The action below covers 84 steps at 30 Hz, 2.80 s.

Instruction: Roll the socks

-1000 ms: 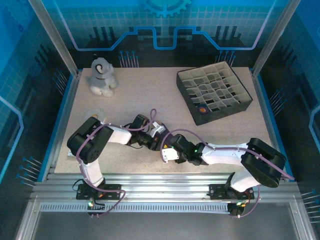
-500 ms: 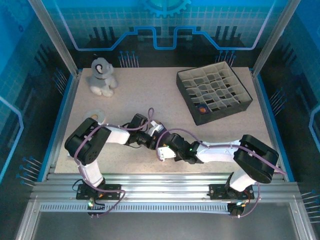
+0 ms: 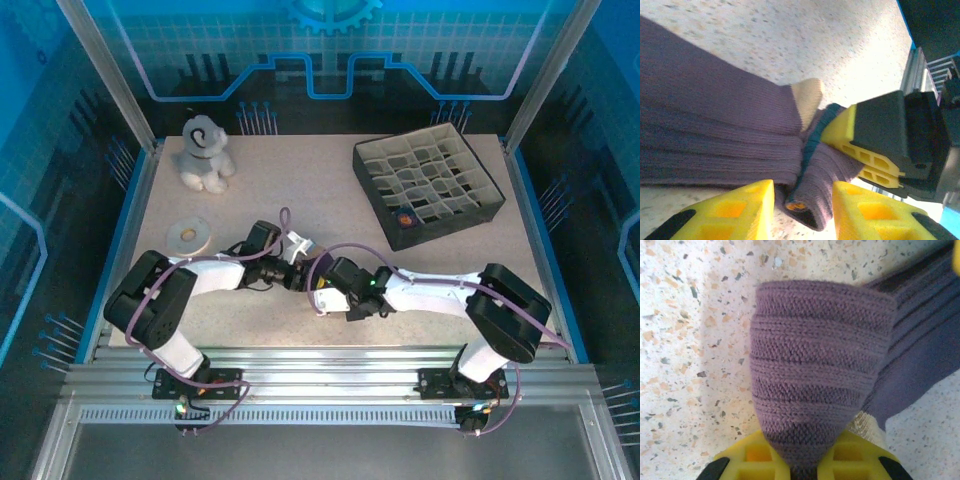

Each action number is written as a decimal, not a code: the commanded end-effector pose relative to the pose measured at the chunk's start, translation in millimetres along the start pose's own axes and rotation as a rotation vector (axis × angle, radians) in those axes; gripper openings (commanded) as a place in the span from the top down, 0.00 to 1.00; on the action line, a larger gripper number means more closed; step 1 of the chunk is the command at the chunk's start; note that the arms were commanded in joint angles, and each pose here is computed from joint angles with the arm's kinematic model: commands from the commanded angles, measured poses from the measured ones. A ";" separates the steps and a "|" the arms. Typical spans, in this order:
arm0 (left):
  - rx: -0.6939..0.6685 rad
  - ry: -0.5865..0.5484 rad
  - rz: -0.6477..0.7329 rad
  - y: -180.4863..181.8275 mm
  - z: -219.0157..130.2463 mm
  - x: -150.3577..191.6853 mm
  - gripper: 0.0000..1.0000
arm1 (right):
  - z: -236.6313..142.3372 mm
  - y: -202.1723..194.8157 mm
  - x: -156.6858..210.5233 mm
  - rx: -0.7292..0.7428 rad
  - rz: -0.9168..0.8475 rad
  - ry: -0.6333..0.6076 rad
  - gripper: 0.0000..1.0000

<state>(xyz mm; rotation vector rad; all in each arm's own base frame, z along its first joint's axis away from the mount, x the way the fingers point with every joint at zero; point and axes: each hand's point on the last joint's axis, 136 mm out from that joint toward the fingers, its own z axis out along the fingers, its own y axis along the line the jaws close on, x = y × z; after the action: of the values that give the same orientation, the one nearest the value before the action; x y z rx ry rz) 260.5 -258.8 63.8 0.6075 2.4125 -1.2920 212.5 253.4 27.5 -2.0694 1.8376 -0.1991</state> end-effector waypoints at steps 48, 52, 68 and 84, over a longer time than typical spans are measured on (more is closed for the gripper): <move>-0.102 0.123 -0.102 48.3 11.6 -52.1 0.68 | 14.5 67.5 -22.4 -0.899 0.465 0.033 1.00; -0.118 0.082 -0.091 41.6 -8.9 -67.2 0.67 | 21.5 58.9 -17.0 -0.872 0.516 0.065 1.00; -0.277 -0.226 0.107 9.3 -113.1 -95.9 0.62 | 33.7 50.5 -2.3 -0.815 0.546 0.151 1.00; -0.190 -0.260 0.890 -88.7 -87.1 12.7 0.55 | 40.2 44.2 3.3 -0.864 0.556 0.208 1.00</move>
<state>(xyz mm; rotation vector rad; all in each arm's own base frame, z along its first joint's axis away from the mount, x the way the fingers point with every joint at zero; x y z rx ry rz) 205.8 -219.8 170.2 1.0431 1.8165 -0.7969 173.5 294.2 22.5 -1.8396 2.7520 0.9841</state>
